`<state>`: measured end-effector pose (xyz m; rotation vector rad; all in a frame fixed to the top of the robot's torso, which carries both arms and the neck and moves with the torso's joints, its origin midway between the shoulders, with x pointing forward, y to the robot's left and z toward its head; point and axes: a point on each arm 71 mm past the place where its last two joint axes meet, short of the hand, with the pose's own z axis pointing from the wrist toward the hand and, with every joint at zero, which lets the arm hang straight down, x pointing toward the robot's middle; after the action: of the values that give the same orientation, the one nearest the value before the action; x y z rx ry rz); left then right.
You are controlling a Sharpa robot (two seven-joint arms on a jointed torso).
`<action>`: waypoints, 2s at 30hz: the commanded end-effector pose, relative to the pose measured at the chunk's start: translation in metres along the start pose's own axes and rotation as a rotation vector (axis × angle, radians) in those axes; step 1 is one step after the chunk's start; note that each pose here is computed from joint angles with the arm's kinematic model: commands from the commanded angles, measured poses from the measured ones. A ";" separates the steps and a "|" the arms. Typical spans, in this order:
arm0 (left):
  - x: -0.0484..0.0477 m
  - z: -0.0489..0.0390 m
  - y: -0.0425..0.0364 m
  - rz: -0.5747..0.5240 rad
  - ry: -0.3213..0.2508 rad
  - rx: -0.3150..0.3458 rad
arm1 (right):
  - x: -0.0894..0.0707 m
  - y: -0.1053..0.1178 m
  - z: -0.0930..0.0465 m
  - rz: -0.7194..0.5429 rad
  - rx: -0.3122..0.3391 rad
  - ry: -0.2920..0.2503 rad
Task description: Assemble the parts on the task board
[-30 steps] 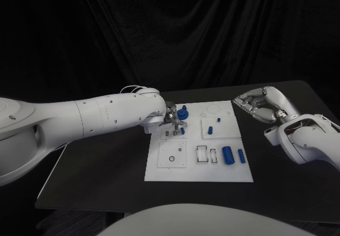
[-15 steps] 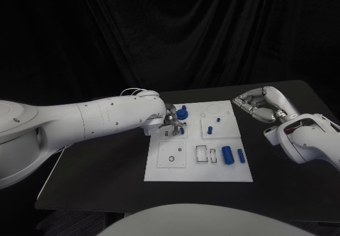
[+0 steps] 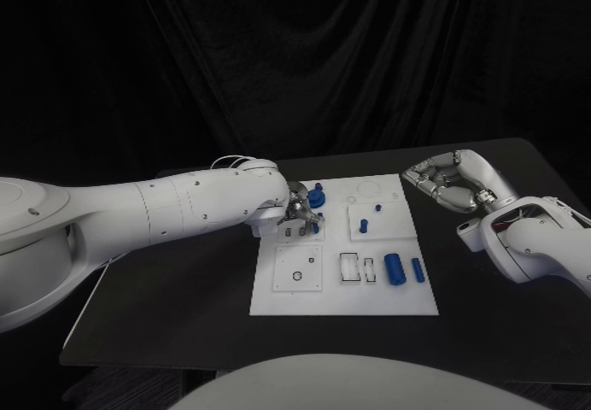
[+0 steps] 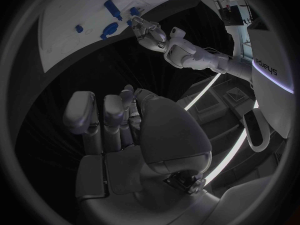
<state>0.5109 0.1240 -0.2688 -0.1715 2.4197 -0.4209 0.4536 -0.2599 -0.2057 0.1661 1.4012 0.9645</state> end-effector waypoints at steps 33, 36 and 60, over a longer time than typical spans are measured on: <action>0.0055 0.0056 0.0025 0.005 0.031 -0.003 | 0.001 -0.004 -0.001 0.005 0.033 0.015; 0.0053 0.0054 0.0028 0.003 0.028 -0.002 | 0.001 -0.004 -0.001 0.006 0.034 0.016; 0.0037 0.0014 0.0150 -0.011 0.017 -0.019 | 0.000 -0.007 -0.003 0.007 0.054 0.025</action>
<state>0.5097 0.1385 -0.2768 -0.1882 2.4452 -0.3940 0.4541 -0.2649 -0.2084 0.1857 1.4323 0.9471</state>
